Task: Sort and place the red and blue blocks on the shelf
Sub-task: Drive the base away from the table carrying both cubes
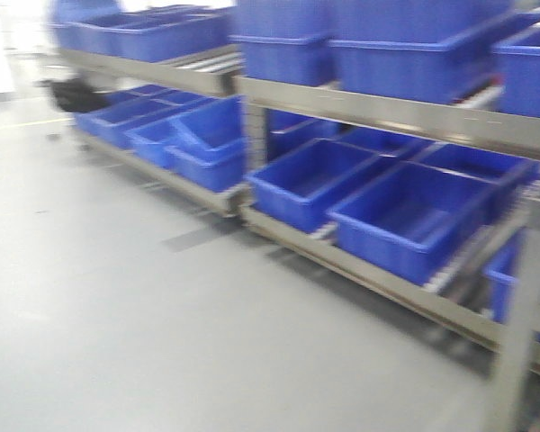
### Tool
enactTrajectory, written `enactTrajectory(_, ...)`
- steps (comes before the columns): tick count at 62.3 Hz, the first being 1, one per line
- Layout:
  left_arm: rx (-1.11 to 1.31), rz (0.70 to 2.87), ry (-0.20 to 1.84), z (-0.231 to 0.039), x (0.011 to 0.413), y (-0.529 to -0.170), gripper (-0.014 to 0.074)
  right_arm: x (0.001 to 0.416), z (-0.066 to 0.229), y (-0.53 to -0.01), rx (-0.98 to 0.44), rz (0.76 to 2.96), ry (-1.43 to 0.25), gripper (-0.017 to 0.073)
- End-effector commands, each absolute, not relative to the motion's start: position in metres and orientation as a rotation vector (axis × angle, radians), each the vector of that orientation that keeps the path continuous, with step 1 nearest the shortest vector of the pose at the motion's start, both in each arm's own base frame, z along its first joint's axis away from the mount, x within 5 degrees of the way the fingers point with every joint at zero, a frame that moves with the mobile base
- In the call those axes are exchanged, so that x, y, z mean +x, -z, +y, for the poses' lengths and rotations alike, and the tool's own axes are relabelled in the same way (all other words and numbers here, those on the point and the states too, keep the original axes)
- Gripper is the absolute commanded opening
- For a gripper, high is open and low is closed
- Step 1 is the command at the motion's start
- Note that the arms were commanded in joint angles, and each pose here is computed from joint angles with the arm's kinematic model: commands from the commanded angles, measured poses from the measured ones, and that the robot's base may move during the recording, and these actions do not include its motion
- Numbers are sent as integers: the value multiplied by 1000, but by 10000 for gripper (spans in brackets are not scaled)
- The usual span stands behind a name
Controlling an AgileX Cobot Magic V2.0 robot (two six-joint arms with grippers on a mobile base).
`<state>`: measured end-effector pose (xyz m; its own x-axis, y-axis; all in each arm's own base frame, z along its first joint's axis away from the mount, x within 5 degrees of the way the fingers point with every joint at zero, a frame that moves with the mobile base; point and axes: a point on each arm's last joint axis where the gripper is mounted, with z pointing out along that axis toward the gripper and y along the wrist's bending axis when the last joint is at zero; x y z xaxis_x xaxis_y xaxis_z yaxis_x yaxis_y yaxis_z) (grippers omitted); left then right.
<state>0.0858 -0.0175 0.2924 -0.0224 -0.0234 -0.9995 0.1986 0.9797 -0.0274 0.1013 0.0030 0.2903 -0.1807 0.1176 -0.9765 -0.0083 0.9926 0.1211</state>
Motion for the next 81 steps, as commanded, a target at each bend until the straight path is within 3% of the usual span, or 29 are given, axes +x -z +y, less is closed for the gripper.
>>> enactTrajectory(1,112,1475,169,-16,85,-311,123,102,2,-307,70,1638,-97,52)
enactTrajectory(81,112,1475,169,-16,85,-311,123,102,2,-307,70,1638,-97,52)
